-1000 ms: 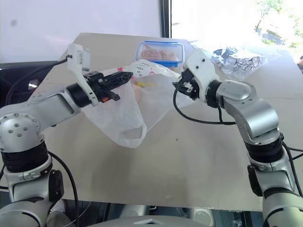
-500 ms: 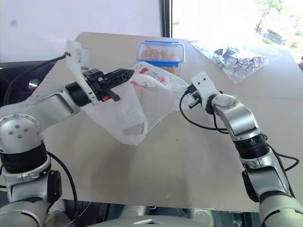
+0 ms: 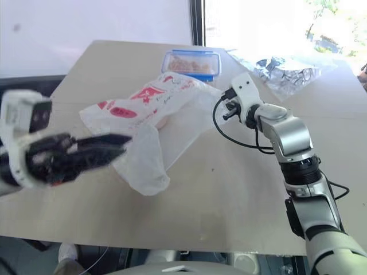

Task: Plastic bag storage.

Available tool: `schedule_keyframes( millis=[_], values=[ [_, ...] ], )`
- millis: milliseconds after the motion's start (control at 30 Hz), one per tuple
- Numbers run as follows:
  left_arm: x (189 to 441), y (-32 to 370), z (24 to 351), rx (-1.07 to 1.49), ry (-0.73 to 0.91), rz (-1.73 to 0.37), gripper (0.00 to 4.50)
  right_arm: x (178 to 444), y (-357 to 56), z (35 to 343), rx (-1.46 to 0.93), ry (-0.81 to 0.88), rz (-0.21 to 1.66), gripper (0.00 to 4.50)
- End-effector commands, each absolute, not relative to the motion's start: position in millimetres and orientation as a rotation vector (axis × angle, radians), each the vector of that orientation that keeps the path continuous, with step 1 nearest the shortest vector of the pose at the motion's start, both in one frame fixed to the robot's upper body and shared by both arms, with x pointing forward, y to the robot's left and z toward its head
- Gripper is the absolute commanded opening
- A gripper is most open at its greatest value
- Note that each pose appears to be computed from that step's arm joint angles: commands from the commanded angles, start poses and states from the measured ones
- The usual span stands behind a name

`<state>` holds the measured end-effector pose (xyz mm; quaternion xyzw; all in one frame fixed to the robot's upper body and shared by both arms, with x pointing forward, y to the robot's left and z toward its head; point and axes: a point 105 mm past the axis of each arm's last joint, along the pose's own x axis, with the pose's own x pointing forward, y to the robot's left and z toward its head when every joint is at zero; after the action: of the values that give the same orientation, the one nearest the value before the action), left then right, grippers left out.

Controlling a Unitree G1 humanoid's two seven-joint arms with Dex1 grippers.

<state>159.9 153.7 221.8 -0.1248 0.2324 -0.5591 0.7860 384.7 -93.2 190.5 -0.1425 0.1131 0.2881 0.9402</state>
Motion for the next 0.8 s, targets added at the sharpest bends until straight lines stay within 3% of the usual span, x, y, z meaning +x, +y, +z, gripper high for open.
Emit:
schedule_keyframes(
  millis=[33, 167, 300, 433, 533, 567, 700, 800],
  values=[
    [154.4, 149.1, 193.1, -0.105, 0.546, -1.154, 3.41, 381.0, -88.4, 202.7, -0.292, 0.183, 0.607, 0.00],
    [176.2, 152.7, 156.7, 0.049, 0.551, -1.002, 3.41, 377.8, -85.3, 204.7, -0.295, 0.179, 0.617, 0.00],
    [206.3, 151.4, 145.2, 0.090, 0.507, -0.919, 3.41, 375.2, -84.8, 206.3, -0.298, 0.178, 0.617, 0.00],
    [219.6, 132.8, 128.7, 0.197, 0.525, -0.981, 3.41, 373.6, -85.0, 206.5, -0.295, 0.179, 0.613, 0.00],
    [225.9, 116.7, 135.9, 0.128, 0.486, -1.079, 2.55, 373.7, -84.5, 207.6, -0.294, 0.175, 0.611, 0.00],
    [229.9, 115.5, 137.7, 0.121, 0.473, -1.085, 1.94, 374.3, -84.4, 208.0, -0.293, 0.174, 0.611, 0.00],
    [245.5, 118.8, 138.7, 0.128, 0.446, -1.056, 0.23, 380.0, -88.4, 209.6, -0.296, 0.167, 0.591, 0.00],
    [243.5, 116.1, 142.3, 0.097, 0.431, -1.078, 0.11, 383.8, -91.8, 214.1, -0.289, 0.154, 0.581, 0.00]
  ],
)
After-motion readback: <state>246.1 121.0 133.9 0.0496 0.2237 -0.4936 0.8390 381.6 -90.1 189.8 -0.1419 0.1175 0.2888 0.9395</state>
